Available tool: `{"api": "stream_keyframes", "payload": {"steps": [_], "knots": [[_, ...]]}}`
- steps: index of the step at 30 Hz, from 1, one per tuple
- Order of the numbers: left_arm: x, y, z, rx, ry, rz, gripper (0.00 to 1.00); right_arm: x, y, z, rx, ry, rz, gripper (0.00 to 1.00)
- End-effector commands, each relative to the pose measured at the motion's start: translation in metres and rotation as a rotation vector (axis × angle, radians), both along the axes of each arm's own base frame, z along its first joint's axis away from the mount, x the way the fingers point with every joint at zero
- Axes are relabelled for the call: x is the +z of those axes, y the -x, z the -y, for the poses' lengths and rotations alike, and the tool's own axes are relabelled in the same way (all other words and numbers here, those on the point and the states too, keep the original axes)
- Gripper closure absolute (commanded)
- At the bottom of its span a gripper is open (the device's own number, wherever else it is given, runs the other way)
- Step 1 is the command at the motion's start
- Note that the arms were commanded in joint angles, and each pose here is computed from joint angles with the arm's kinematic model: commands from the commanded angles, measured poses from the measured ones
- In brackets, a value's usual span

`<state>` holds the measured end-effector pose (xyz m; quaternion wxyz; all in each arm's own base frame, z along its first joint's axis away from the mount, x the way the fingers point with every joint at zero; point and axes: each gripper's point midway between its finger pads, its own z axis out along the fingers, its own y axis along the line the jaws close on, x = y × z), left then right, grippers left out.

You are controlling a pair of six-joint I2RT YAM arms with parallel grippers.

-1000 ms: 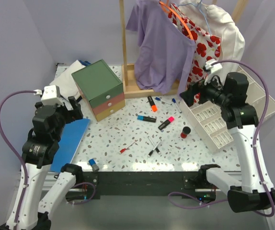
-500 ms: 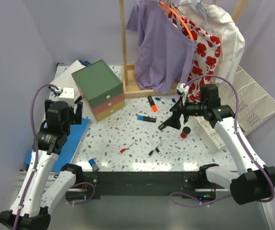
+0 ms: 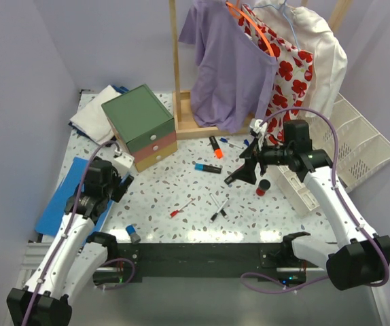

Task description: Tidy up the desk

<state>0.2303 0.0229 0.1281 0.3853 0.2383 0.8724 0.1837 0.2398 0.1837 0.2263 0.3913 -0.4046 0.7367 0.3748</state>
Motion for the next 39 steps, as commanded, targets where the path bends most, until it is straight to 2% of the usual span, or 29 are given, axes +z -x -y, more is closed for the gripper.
{"api": "stream_keyframes", "payload": {"steps": [1,12,17,22,24,27,29,31,36,37,39], "knots": [[-0.011,0.001,0.000,-0.092,-0.067,-0.003,0.04,0.010,0.003,-0.004,0.042,-0.032,0.037,0.01],[-0.071,0.025,-0.001,-0.197,-0.141,-0.190,0.01,0.017,0.005,-0.005,0.041,-0.047,0.049,0.01],[-0.090,0.030,-0.016,-0.207,-0.249,-0.283,0.00,0.022,0.007,-0.006,0.040,-0.057,0.056,0.01],[-0.099,0.029,-0.020,-0.223,-0.285,-0.282,0.02,0.026,0.009,-0.006,0.039,-0.063,0.062,0.01],[-0.103,0.031,-0.025,-0.231,-0.296,-0.294,0.05,0.027,0.009,-0.005,0.034,-0.064,0.064,0.01],[-0.109,0.032,-0.026,-0.245,-0.251,-0.295,0.16,0.028,0.009,-0.005,0.032,-0.062,0.066,0.01],[-0.108,0.031,-0.030,-0.226,-0.244,-0.272,0.35,0.028,0.008,-0.004,0.025,-0.059,0.073,0.01],[-0.107,0.029,-0.034,-0.211,-0.253,-0.246,0.58,0.029,0.008,-0.004,0.021,-0.056,0.077,0.01],[-0.104,0.026,-0.034,-0.214,-0.251,-0.220,0.72,0.029,0.008,-0.004,0.020,-0.055,0.079,0.01],[-0.102,0.024,-0.034,-0.214,-0.253,-0.208,0.82,0.029,0.008,-0.003,0.017,-0.054,0.079,0.01],[-0.097,0.022,-0.034,-0.218,-0.257,-0.191,0.92,0.029,0.008,-0.003,0.015,-0.052,0.081,0.01]]}}
